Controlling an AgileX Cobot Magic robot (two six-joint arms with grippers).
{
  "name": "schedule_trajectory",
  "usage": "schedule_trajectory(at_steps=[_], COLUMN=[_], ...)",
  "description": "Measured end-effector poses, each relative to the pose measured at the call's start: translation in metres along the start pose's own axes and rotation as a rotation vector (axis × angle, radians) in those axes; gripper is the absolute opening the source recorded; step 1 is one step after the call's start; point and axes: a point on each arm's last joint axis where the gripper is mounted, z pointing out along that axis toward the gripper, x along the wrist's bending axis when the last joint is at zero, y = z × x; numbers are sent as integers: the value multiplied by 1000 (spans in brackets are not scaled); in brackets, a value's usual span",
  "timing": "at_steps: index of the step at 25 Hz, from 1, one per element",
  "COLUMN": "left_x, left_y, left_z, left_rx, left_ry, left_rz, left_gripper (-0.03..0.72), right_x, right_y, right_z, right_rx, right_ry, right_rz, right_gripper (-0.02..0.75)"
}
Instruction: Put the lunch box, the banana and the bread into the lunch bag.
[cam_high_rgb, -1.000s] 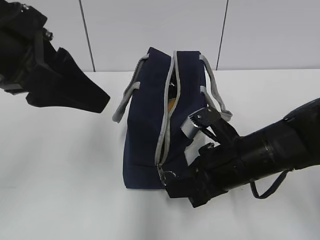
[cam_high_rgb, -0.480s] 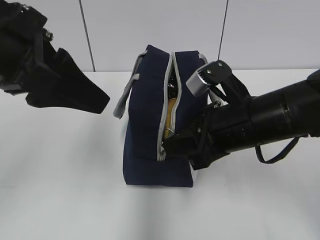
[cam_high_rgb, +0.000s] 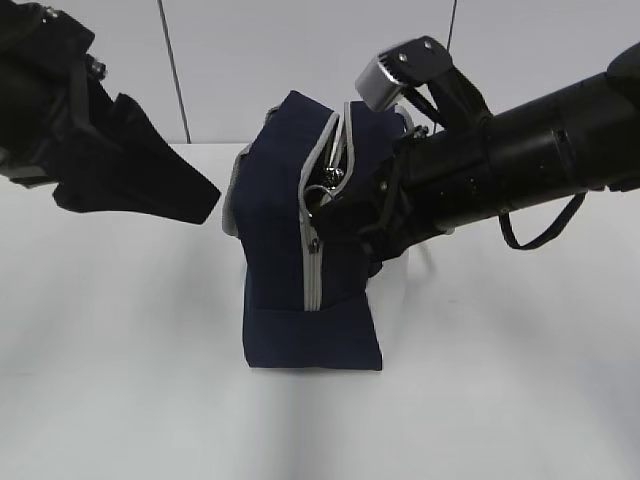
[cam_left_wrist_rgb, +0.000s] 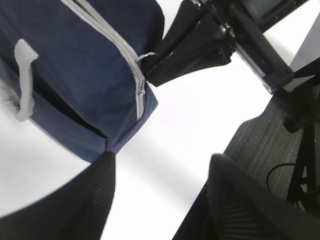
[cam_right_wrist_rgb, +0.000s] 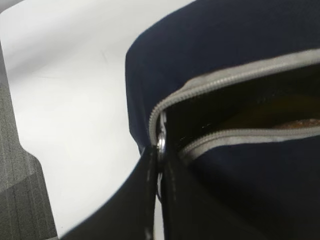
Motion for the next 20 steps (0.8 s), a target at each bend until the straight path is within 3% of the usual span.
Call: schedule_trajectory(at_steps=[20], left_x=[5], left_y=[0], left_z=[0], left_rx=[-1], left_ry=[59], left_rz=[-11], left_gripper=[414], right_x=[-15], right_y=[47], right_z=[-19], right_rx=[-103], right_ry=[-145], right_rz=[-108], right_gripper=[-16])
